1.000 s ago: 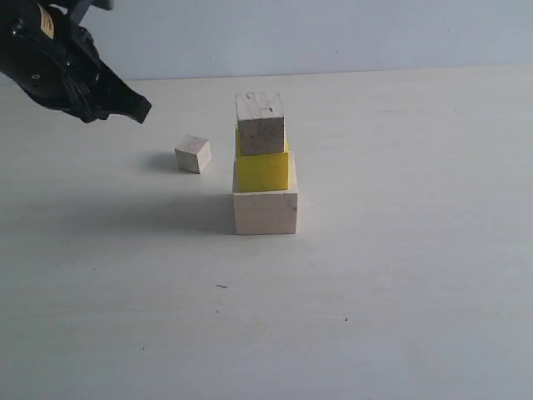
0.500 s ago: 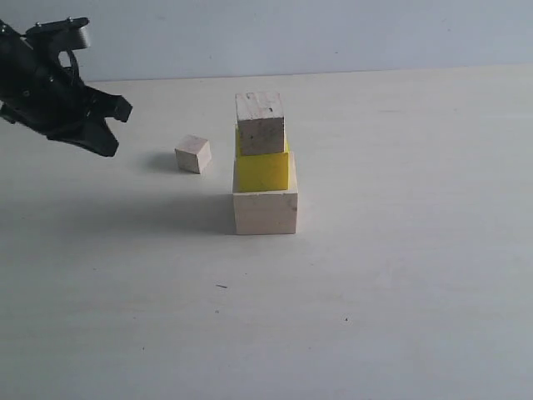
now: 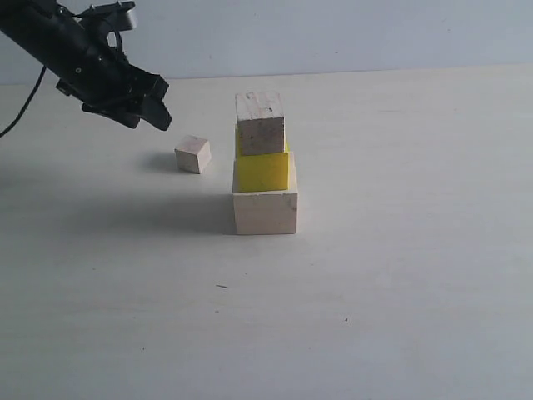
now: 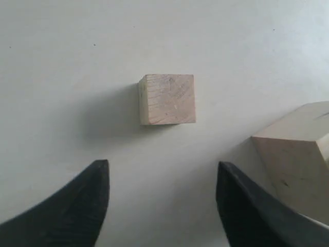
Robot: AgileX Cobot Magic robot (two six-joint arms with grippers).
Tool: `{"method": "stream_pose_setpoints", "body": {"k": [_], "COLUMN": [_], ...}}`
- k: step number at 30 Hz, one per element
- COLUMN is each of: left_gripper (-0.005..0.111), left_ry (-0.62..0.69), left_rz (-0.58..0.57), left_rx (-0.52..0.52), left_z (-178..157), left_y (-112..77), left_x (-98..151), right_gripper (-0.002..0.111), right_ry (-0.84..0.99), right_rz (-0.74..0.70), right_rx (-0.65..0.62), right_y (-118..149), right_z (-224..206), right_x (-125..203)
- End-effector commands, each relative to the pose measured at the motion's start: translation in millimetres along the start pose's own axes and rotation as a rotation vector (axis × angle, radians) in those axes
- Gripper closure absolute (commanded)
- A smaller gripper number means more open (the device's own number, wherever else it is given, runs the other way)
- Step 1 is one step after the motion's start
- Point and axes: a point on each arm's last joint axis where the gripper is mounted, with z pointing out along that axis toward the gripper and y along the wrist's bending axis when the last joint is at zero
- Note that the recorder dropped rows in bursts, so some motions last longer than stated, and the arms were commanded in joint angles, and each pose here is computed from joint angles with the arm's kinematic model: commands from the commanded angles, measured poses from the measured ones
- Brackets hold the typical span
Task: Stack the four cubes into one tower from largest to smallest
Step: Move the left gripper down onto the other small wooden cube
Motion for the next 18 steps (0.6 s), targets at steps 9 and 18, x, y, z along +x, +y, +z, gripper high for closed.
{"method": "stream_pose_setpoints", "body": {"k": [9, 18], "left_gripper": [0.030, 0.030], "left_ry": [-0.001, -0.056], "left_rz": [0.090, 0.210], "left_rx": [0.051, 0.032], "left_z": [33.7, 38.6], "left_y": [0.5, -12.5], "left_x": [-3.0, -9.7], "right_gripper": [0.108, 0.108], "right_ry": [-0.004, -0.004], "right_rz": [0.020, 0.021], "right_rx": [-0.003, -0.004], "right_y": [-0.1, 0.1], "right_z": [0.5, 0.5], "right_x": [0.5, 0.6]}}
